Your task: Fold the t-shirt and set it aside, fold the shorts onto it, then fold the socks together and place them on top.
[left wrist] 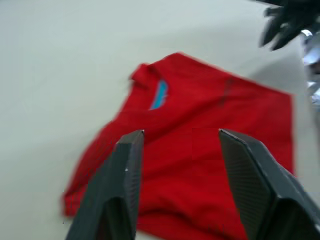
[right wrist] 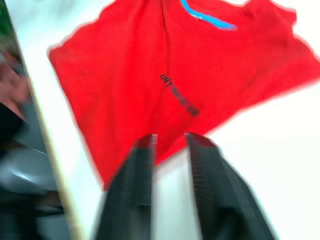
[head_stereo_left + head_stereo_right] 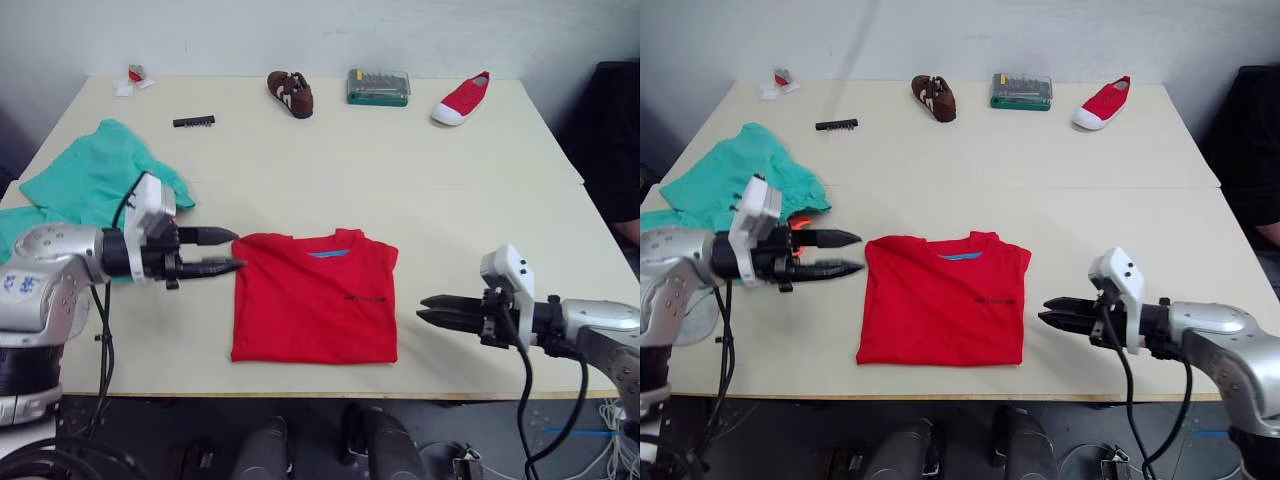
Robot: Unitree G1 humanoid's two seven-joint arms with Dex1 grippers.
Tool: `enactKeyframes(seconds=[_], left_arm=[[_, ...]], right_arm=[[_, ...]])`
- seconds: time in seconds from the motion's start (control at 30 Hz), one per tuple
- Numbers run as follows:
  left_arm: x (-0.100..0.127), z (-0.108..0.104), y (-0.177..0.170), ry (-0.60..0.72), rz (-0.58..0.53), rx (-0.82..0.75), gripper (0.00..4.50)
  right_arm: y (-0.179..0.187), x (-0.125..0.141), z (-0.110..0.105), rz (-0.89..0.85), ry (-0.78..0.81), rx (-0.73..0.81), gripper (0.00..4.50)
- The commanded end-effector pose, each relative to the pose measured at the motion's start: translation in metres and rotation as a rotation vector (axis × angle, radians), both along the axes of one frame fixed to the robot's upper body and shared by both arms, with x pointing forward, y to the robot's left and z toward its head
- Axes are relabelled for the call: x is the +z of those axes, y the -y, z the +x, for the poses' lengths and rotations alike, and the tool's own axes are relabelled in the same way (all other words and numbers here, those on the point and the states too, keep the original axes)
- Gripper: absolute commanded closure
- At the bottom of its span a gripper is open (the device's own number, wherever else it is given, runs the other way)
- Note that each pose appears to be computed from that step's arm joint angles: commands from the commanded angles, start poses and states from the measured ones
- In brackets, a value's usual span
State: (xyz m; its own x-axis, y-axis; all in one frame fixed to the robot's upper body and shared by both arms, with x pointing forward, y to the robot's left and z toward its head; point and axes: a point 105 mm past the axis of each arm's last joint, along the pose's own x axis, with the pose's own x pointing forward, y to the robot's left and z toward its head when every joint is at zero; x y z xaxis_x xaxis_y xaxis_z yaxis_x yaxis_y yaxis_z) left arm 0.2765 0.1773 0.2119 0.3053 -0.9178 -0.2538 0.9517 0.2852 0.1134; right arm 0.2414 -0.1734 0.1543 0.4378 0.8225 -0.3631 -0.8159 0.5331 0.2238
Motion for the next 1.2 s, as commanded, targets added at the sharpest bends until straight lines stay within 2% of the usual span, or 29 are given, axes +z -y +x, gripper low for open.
enactKeyframes(seconds=[0.03,0.1,0.23,0.47,0.73,0.87,0.93,0.97,1.0,1.07,1.2], left_arm=[[0.011,-0.019,0.013,0.071,-0.011,-0.070,0.66],[0.012,-0.023,0.020,0.067,-0.049,-0.084,0.07],[0.010,-0.032,0.025,0.017,-0.064,-0.128,0.00],[0.006,-0.036,0.032,0.037,-0.041,-0.139,0.00],[0.000,-0.036,0.038,0.055,-0.028,-0.149,0.00],[0.000,-0.033,0.039,0.070,-0.022,-0.153,0.00],[0.001,-0.032,0.040,0.073,-0.022,-0.154,0.00],[0.001,-0.031,0.040,0.075,-0.019,-0.154,0.00],[0.001,-0.030,0.039,0.079,-0.016,-0.154,0.00],[0.001,-0.028,0.040,0.085,-0.013,-0.153,0.00],[0.001,-0.026,0.043,0.094,-0.014,-0.161,0.00]], right_arm=[[0.005,0.000,-0.005,0.077,-0.120,-0.036,2.21],[0.008,-0.008,0.001,0.092,-0.178,-0.082,1.54],[0.008,-0.023,0.016,0.084,-0.255,-0.130,0.07],[-0.026,-0.050,0.025,0.048,-0.324,-0.030,0.03],[-0.078,-0.052,0.044,0.145,-0.386,0.057,0.03],[-0.105,-0.054,0.062,0.199,-0.415,0.048,0.03],[-0.106,-0.056,0.068,0.199,-0.413,0.024,0.42],[-0.106,-0.056,0.069,0.199,-0.410,0.017,0.44],[-0.106,-0.055,0.071,0.200,-0.405,0.011,0.94],[-0.106,-0.053,0.072,0.204,-0.400,0.008,1.29],[-0.101,-0.053,0.066,0.174,-0.378,0.017,2.71]])
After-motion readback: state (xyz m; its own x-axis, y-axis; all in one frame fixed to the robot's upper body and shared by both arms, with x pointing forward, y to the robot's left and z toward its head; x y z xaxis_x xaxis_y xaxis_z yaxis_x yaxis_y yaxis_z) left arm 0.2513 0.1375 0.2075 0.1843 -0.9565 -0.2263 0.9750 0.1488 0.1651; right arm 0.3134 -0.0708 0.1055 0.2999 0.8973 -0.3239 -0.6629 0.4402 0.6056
